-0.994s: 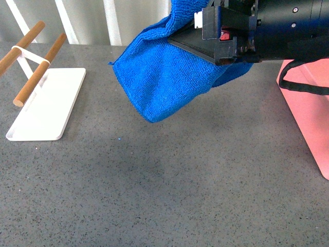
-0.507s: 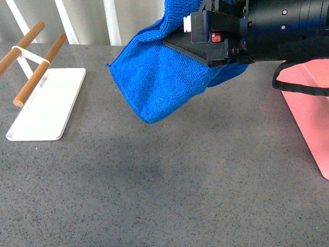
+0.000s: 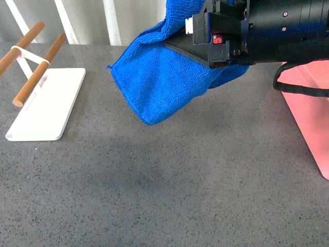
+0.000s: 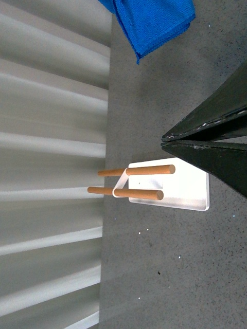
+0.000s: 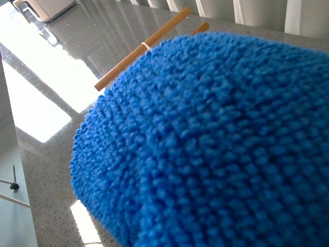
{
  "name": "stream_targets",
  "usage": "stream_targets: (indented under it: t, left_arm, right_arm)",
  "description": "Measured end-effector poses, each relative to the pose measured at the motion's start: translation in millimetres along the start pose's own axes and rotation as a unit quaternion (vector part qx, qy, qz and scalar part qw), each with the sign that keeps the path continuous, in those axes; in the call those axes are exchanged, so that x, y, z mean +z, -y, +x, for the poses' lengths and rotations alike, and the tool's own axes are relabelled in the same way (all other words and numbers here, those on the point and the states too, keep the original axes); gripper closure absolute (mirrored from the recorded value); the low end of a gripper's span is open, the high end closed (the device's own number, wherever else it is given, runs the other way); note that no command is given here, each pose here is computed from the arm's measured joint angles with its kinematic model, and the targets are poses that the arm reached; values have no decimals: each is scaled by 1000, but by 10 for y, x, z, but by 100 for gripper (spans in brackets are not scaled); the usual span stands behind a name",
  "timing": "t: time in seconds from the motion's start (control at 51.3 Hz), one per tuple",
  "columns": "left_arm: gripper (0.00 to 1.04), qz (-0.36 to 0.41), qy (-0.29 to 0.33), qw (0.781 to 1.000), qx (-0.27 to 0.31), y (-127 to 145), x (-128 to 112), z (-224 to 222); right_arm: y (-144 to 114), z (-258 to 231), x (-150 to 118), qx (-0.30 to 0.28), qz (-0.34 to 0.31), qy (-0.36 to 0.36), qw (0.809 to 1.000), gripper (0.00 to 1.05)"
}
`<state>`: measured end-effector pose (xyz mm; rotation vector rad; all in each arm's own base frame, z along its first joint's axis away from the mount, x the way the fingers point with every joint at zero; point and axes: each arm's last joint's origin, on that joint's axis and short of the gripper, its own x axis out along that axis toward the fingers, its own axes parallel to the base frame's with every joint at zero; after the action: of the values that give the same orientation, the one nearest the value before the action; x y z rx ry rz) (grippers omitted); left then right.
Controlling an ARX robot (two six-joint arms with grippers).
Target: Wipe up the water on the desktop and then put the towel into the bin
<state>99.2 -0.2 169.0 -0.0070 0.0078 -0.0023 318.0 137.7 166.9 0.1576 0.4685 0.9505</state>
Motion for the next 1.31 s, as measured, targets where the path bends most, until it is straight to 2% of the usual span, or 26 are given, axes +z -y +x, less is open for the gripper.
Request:
stream_targets:
  t: [0.078,0.409,0.448,0.546,0.663,0.741,0.819,0.936,1.014,1.111,1.306]
  left_arm:
    - [101,0,16,1000,0,0,23,-27]
    - [101,0,14,1000,0,0,19,-27]
    - [96,0,14,1000,0,0,20,-27]
    - [76,0,14,1000,0,0,18,-27]
    - [51,0,13,1000,0,0,18,-27]
    - [35,0,14,1000,0,0,18,-27]
    - [21,0,14,1000,0,0,19,-27]
    - [5,1,14,1000,0,0,20,-27]
    - [7,1,14,1000,0,0,18,-27]
    - [7,1,14,1000,0,0,18,-27]
    - [7,1,14,1000,0,0,18,-27]
  right_arm:
    - [9,4,-11,-1,1,-2,1000,98]
    - [27,19,12,1,2,-4,1000,98]
    - [31,22,16,0,2,-4,1000,98]
    - [60,41,-42,-15,2,-26,1000,98]
    - [147,90,-231,-58,-6,-116,992,98]
    - [256,68,-458,-112,-32,-217,969,98]
    - [404,-53,-632,-161,-66,-318,932,98]
    - [578,-213,-622,-177,-87,-383,902,98]
    - [703,-274,-576,-200,-129,-423,874,98]
    - [821,-222,-641,-217,-180,-471,836,98]
    - [917,97,-770,-193,-203,-505,816,98]
